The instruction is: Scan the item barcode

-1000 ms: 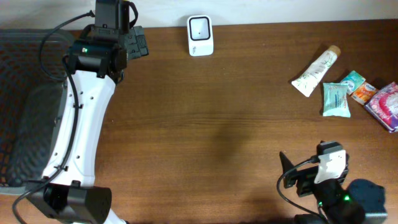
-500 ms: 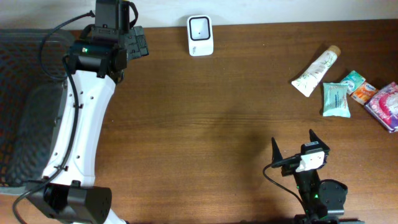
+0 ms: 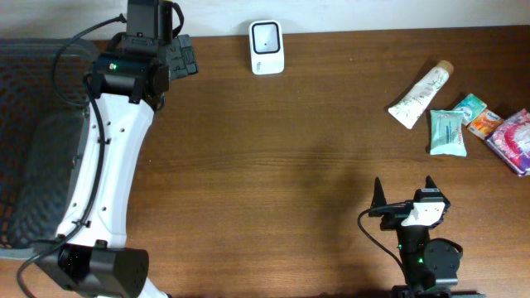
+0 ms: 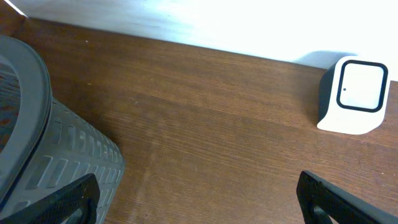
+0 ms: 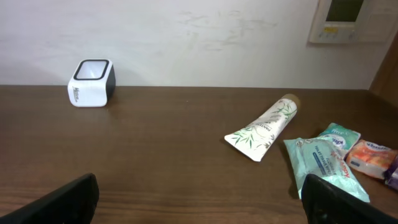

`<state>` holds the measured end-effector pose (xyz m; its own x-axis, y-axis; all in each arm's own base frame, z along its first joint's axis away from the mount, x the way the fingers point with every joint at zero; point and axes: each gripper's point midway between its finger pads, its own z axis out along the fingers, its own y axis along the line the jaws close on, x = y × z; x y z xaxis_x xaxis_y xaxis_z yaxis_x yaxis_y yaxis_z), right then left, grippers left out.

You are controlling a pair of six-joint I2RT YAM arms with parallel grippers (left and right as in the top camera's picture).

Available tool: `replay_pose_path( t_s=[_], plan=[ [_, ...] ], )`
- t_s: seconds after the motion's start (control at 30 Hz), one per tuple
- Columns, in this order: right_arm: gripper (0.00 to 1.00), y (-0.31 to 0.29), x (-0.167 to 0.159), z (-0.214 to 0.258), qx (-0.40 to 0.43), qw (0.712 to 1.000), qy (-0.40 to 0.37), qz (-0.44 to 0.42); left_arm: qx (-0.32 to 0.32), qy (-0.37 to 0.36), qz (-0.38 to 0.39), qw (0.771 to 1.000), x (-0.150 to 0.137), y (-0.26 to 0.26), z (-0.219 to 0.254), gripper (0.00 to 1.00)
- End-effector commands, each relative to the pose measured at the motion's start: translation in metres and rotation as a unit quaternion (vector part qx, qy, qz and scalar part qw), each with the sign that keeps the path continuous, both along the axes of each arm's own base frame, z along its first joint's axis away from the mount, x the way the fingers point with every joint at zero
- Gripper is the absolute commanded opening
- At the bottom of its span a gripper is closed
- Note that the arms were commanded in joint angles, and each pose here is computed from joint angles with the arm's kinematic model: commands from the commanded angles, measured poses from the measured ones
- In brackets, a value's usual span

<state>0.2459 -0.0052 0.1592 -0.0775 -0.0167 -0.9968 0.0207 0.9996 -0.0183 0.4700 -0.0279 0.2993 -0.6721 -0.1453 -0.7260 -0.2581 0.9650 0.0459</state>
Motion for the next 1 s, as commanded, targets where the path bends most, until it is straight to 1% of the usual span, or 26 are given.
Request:
replay_pose_path(
  t_s=[0.0,0.6,0.63,0.67,0.73,0.77,0.83,0.87,0.9,0.93,0.97],
  plan=[
    [0.99,0.000,0.000,-0.004,-0.013,1.000,0.002,-0.001,0.006,-0.002,0.000,1.000,0.000,0.002,0.002,0.99],
    [0.99,0.000,0.000,-0.004,-0.013,1.000,0.001,0.001,0.009,0.000,0.002,1.000,0.001,0.003,0.001,0.99],
    [0.99,0.000,0.000,-0.004,-0.013,1.000,0.001,0.001,0.011,0.017,0.001,1.000,-0.007,0.004,-0.003,0.99],
    [0.99,0.000,0.000,-0.004,-0.013,1.000,0.001,0.001,-0.011,0.038,-0.022,0.999,-0.016,-0.006,-0.008,0.99],
    [0.99,0.000,0.000,-0.004,-0.013,1.000,0.001,0.001,-0.083,0.048,-0.087,0.992,-0.025,-0.038,-0.011,0.99],
    [0.99,0.000,0.000,-0.004,-0.013,1.000,0.001,0.001,-0.105,0.049,-0.109,0.987,-0.032,-0.049,-0.009,0.99],
    [0.99,0.000,0.000,-0.004,-0.013,1.000,0.001,0.001,-0.072,0.015,-0.177,0.982,-0.044,-0.071,0.003,0.99],
    [0.99,0.000,0.000,-0.004,-0.013,1.000,0.001,0.001,-0.049,-0.018,-0.227,0.972,-0.054,-0.091,0.010,0.99],
    [0.99,0.000,0.000,-0.004,-0.013,1.000,0.001,0.001,-0.041,-0.038,-0.251,0.966,-0.064,-0.101,0.010,0.99],
    [0.99,0.000,0.000,-0.004,-0.013,1.000,0.001,0.001,-0.035,-0.055,-0.276,0.959,-0.078,-0.108,0.006,0.99],
    [0.99,0.000,0.000,-0.004,-0.013,1.000,0.001,0.001,-0.029,-0.069,-0.316,0.946,-0.093,-0.115,-0.003,0.99]
  ],
)
